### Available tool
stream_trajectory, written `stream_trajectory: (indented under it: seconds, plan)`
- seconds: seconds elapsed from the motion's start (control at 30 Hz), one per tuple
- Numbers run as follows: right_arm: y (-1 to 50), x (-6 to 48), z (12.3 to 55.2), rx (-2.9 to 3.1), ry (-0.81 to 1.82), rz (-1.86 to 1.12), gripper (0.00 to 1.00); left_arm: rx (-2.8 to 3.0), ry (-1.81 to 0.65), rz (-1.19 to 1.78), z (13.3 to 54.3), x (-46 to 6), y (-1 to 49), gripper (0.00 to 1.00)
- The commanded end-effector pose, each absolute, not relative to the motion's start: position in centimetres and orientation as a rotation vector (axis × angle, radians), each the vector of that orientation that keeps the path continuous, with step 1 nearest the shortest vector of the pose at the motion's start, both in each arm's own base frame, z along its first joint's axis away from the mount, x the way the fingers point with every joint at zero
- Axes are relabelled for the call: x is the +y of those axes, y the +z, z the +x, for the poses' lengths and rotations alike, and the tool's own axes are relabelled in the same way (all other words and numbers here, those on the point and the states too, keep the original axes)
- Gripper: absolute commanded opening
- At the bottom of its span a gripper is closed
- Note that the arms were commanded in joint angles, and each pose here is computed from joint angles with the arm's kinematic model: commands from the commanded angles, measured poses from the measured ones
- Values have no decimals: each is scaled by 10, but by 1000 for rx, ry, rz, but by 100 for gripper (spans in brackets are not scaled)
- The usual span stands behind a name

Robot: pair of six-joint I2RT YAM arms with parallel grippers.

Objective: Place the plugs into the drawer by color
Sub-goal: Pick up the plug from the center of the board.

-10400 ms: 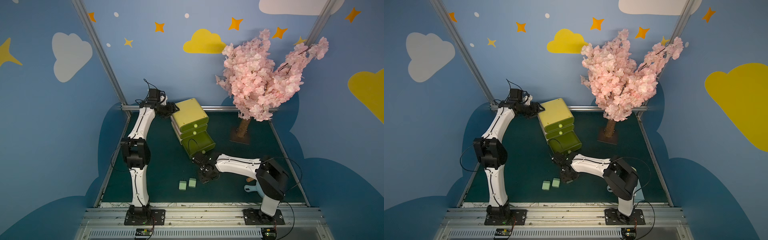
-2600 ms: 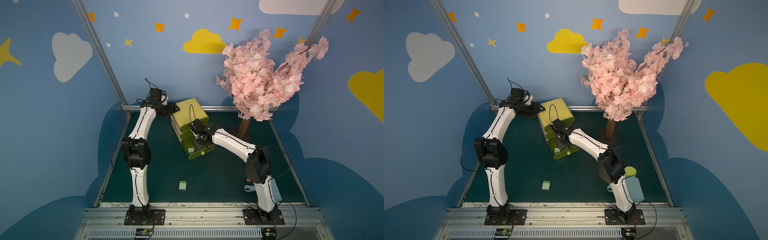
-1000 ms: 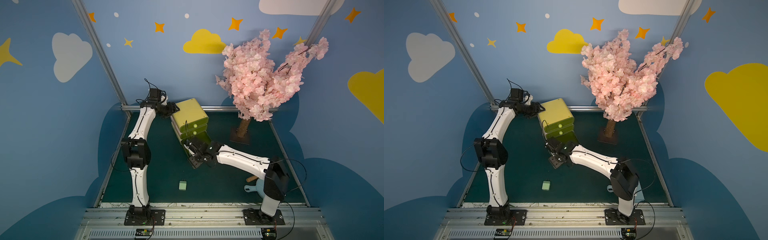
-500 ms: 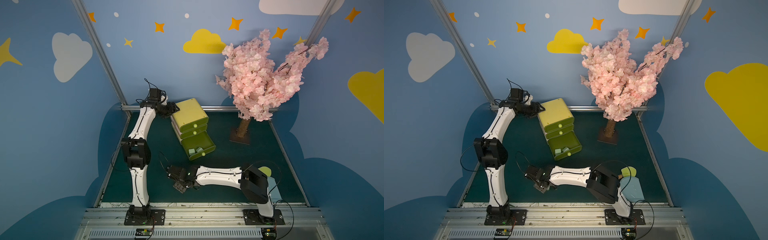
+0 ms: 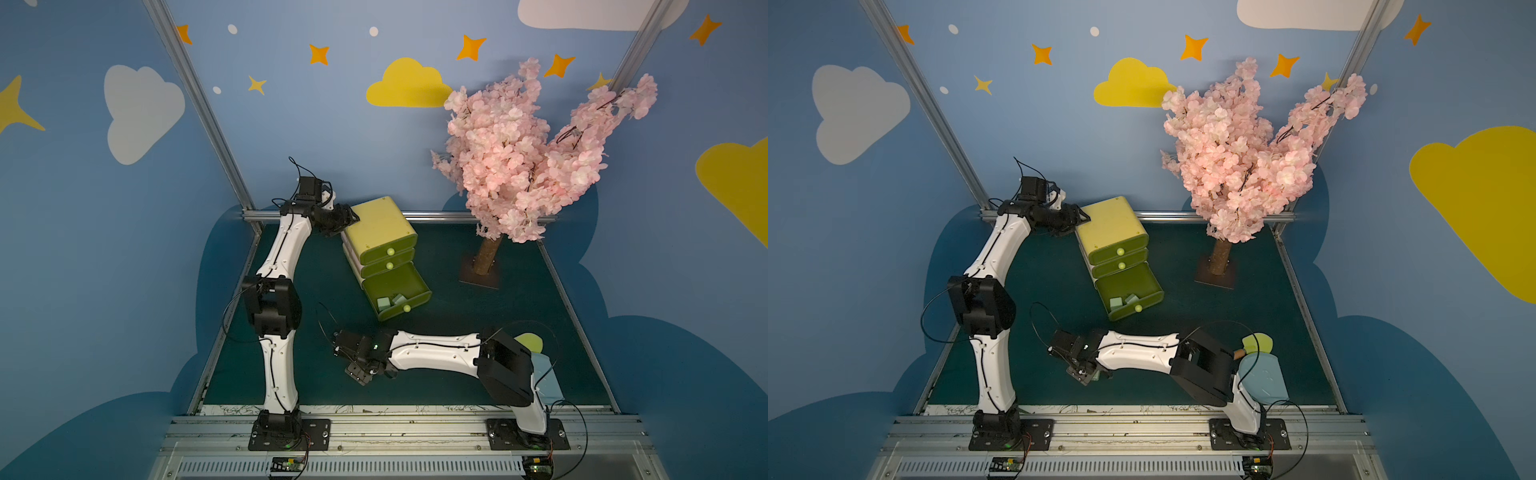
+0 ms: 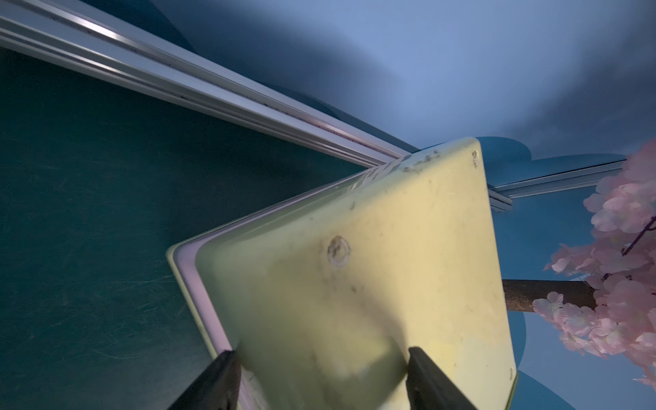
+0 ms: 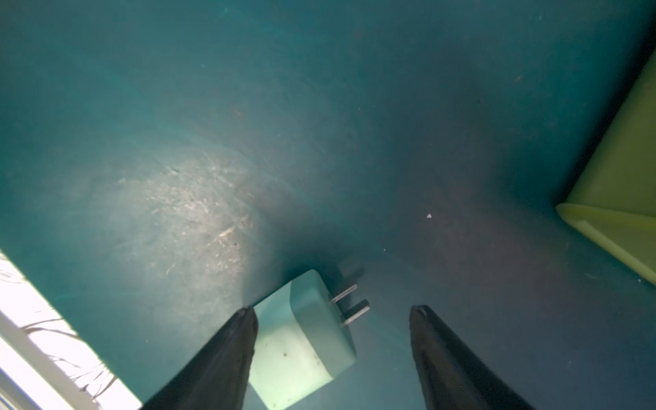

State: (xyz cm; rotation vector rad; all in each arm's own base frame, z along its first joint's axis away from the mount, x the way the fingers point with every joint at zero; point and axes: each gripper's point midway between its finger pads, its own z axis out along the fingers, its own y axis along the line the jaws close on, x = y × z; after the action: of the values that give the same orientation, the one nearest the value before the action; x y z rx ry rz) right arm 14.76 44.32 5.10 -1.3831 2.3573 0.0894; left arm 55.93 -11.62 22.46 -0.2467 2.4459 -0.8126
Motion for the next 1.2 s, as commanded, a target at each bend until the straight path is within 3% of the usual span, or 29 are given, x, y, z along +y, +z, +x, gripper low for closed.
stream_trajectory:
  seconds: [0.0, 0.47, 0.97, 1.17]
  plan:
    - [47, 427, 148, 2396, 29, -1357, 73, 2653, -727, -318, 538, -109, 163, 74]
    - [39, 410, 148, 2483, 46, -1302, 71, 2654, -720, -310, 538, -111, 163, 74]
    - [45, 410, 152, 2487, 76, -1291, 47, 2657, -712, -306, 537, -112, 162, 74]
    - [88, 380, 198, 2436, 45, -1147, 43, 2650, -706, -300, 537, -111, 166, 74]
